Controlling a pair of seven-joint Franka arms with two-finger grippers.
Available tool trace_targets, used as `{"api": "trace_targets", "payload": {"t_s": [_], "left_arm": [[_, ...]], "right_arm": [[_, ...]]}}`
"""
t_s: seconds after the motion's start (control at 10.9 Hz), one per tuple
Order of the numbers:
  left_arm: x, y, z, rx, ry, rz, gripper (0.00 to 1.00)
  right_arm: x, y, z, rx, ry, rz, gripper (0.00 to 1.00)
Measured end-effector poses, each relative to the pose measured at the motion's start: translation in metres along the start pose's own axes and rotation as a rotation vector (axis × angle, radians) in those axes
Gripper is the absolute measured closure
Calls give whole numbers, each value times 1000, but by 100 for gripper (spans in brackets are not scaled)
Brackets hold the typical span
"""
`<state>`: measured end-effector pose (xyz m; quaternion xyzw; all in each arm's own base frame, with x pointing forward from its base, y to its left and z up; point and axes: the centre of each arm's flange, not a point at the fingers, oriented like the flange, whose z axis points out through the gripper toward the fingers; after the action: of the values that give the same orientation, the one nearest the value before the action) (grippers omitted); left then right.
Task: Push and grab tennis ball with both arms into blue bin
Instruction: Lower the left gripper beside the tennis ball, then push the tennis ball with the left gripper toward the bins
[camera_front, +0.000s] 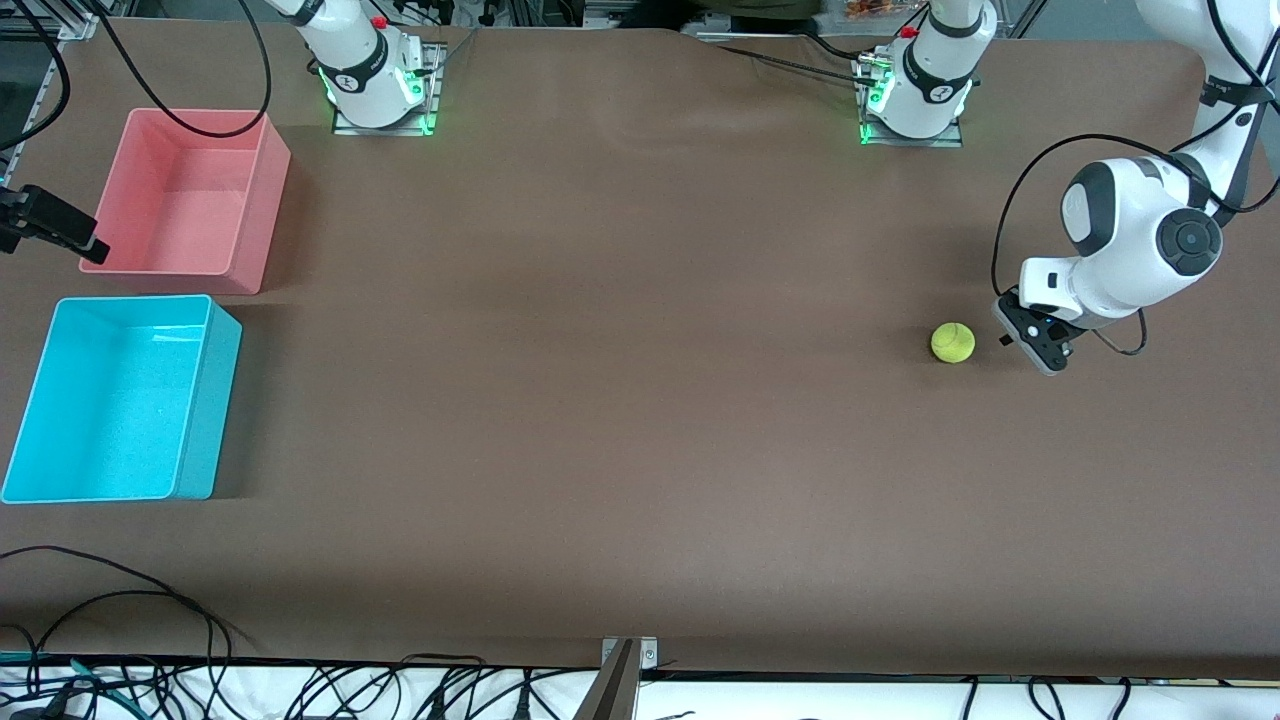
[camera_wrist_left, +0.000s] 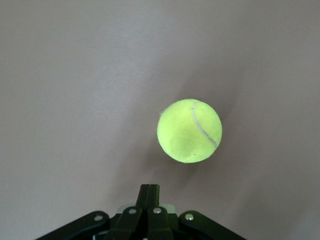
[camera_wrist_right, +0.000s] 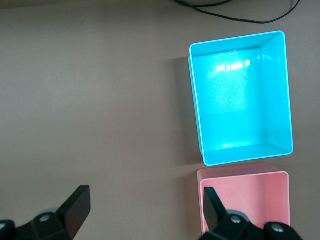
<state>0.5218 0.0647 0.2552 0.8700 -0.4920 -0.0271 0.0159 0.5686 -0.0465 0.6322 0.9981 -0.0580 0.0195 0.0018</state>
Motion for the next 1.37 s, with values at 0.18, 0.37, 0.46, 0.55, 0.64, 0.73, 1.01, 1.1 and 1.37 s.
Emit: {"api": "trace_targets", "payload": {"t_s": [0.18, 0.37, 0.46, 0.55, 0.64, 0.73, 1.01, 1.1, 1.37], "left_arm": [[2, -3, 13, 15, 8, 154, 99], [1, -6, 31, 22, 12, 279, 99], [0, -7, 40, 21, 13, 325, 99], [-1, -7, 48, 14, 12, 349, 99], [-2, -6, 54, 6, 11, 373, 99], [-2, -6, 59, -1, 9, 401, 99], [-2, -5, 62, -7, 9, 494, 99], [-2, -5, 63, -7, 9, 530, 99], [-2, -4, 65, -11, 9, 560, 99]], "right_arm": [[0, 0, 0, 0, 0, 0, 0], [0, 0, 0, 0, 0, 0, 0], [0, 0, 0, 0, 0, 0, 0], [0, 0, 0, 0, 0, 0, 0], [0, 0, 0, 0, 0, 0, 0], [0, 0, 0, 0, 0, 0, 0], [0, 0, 0, 0, 0, 0, 0], [0, 0, 0, 0, 0, 0, 0], [0, 0, 0, 0, 0, 0, 0]]}}
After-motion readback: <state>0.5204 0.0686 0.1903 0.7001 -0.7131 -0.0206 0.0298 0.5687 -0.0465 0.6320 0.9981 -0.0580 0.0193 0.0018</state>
